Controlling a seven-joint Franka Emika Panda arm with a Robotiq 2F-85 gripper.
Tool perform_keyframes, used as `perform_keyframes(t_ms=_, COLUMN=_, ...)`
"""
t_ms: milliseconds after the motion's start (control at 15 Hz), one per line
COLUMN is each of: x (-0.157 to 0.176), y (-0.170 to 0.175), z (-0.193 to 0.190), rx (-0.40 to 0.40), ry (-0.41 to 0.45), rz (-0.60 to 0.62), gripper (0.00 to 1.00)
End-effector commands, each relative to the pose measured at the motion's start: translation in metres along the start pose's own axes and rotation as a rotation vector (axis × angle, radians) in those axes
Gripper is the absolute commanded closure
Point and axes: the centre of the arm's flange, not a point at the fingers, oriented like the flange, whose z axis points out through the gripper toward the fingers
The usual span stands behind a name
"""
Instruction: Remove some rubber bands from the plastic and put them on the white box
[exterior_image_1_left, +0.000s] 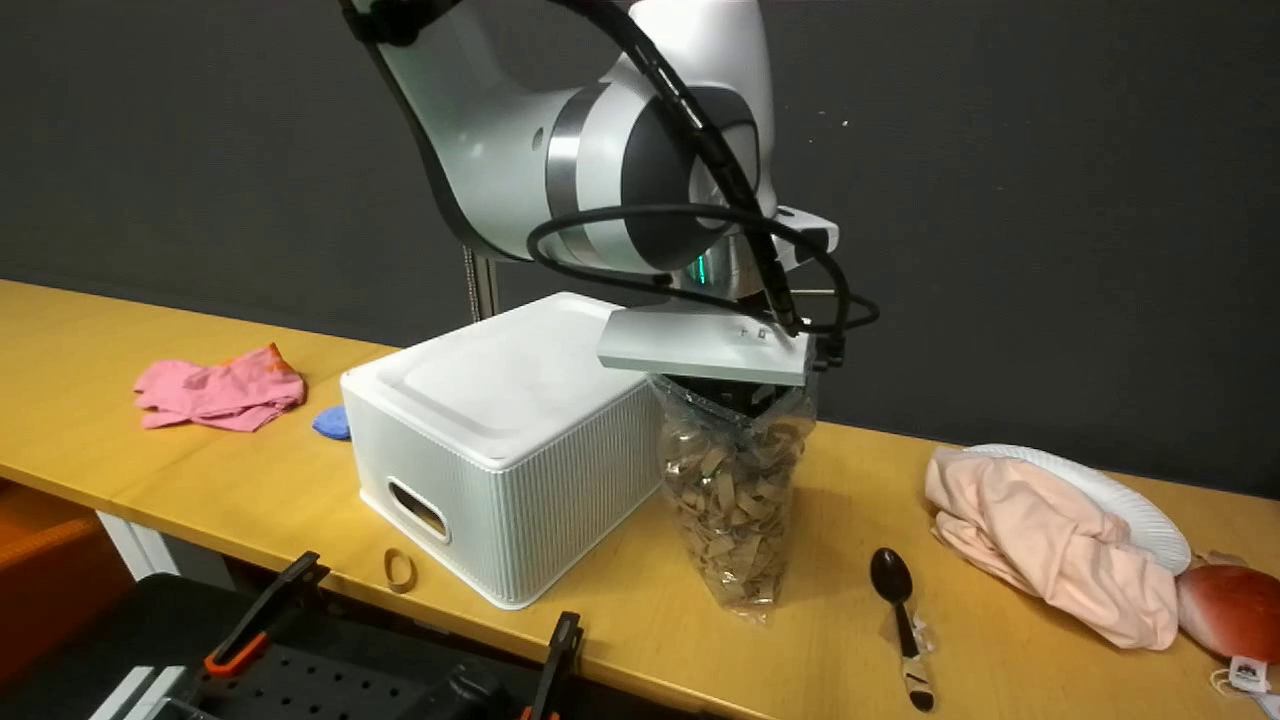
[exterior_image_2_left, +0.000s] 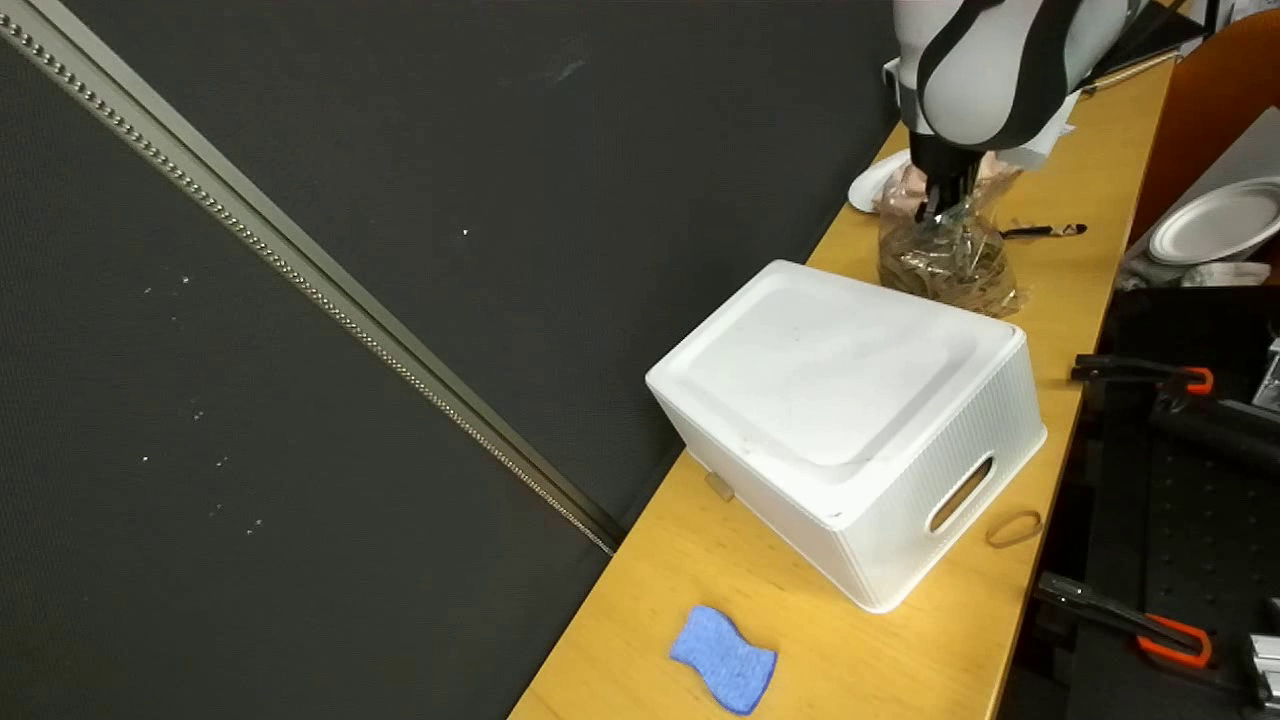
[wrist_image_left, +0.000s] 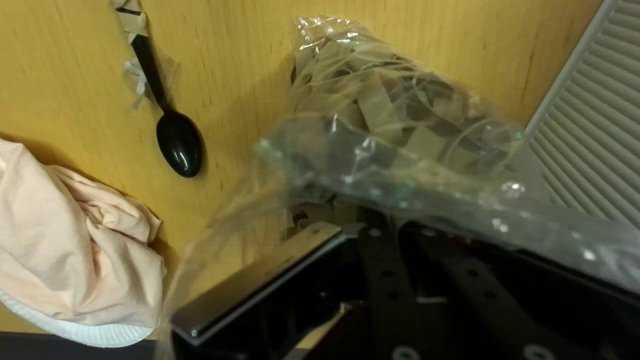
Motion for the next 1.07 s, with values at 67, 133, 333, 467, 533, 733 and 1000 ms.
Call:
perform_keyframes(t_ms=67, x=-0.006, y=0.005, z=-0.038, rx=-0.017, ry=0.042, rz=0.003, gripper=0.98)
perform_keyframes(t_ms=133, x=-0.004, y=0.007, z=-0.045, rx=-0.019, ry=0.049, rz=0.004, gripper=0.98)
perform_keyframes(t_ms=333, x=0.0, y=0.013, z=-0.063, rx=-0.032, ry=0.079, rz=0.002, gripper=0.98)
perform_keyframes(t_ms=467, x=0.004, y=0.019, z=-0.074, rx=-0.044, ry=0.103, rz=-0.004, gripper=0.98)
perform_keyframes(t_ms=533, x=0.007, y=0.021, z=-0.078, rx=-0.041, ry=0.113, rz=-0.002, gripper=0.98)
perform_keyframes(t_ms=733, x=0.014, y=0.022, z=-0.094, rx=-0.035, ry=0.14, rz=0.002, gripper=0.98)
perform_keyframes(t_ms=1000, x=0.02, y=0.023, z=-0.114, rx=-0.035, ry=0.175, rz=0.0, gripper=0.98)
